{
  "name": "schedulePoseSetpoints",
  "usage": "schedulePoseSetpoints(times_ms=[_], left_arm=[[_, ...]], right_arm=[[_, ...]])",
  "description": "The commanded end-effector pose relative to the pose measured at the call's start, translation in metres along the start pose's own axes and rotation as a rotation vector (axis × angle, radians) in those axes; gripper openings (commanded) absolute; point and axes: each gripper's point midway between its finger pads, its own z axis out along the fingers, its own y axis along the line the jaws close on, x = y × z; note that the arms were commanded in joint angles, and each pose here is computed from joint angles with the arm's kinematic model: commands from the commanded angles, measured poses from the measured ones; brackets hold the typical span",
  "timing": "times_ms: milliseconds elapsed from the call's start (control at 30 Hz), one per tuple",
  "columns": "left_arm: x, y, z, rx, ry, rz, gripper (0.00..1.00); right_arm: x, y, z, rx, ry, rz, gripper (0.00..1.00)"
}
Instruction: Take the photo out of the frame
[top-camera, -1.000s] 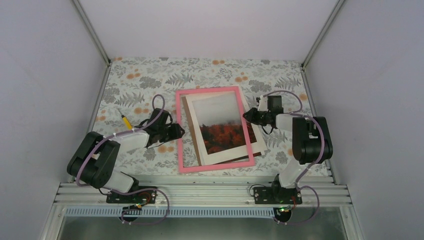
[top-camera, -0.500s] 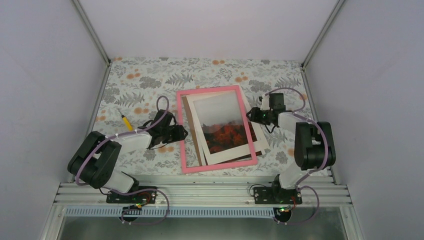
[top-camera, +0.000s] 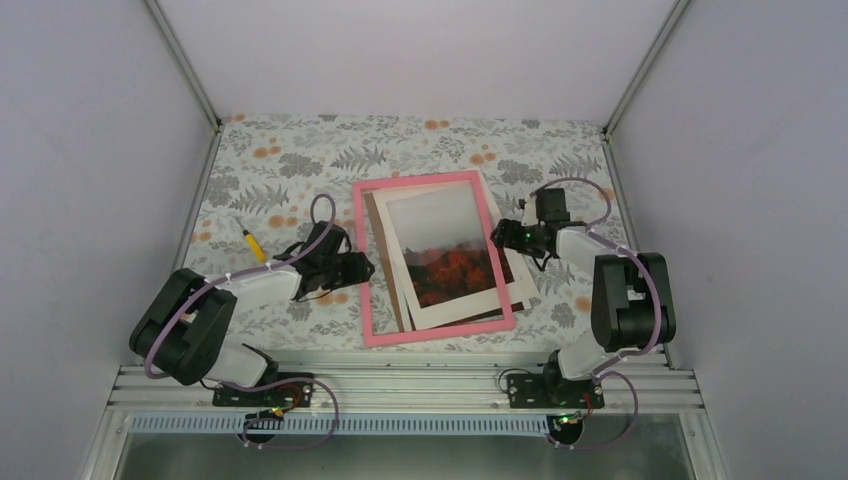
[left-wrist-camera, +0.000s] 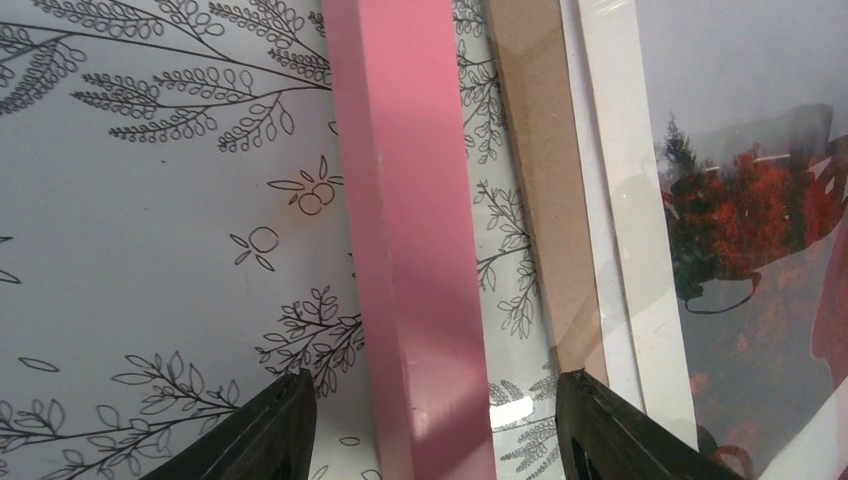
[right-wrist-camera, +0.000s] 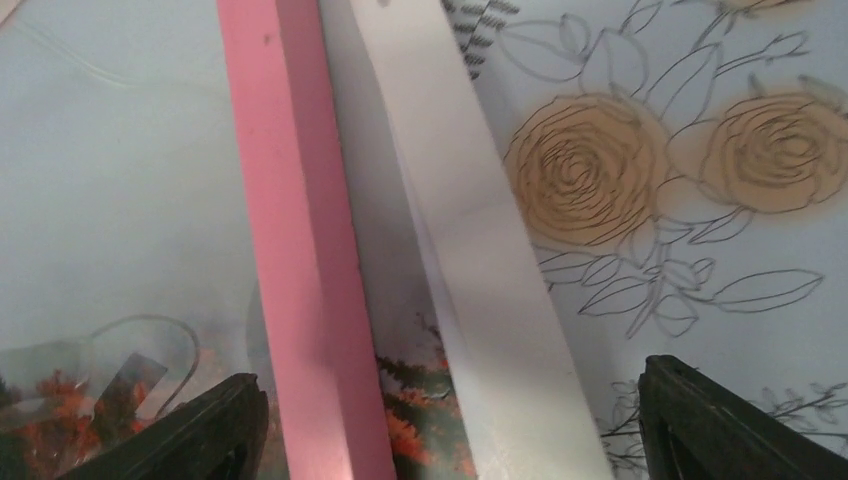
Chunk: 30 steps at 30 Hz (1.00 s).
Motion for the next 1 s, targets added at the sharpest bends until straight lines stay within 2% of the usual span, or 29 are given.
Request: schedulePoseSetpoints(times_ms=[0,600,767,967], left_arm=[[0.014,0.006,0.002,-0.018,0.033,-0.009,0.62],[0.017,-0.001,0.008,-0.009,0.042,0.007,0.62],[0.013,-0.001,0.006,-0.020,0.029,0.015,0.63],[0.013,0.005,0.004,-0.053,0.022,0.026,0.62]], right_arm=[[0.020,0.003,0.006,0.015,0.056,-0.019,0.84],[0.079,0.052,0.007,-0.029,0.189,-0.104,0.83],[0.079,0.052,0.003,-0.008,0.174,-0.113,0.83],[0.080,0.064,0.004,-0.030,0.179,-0.134,0.77]])
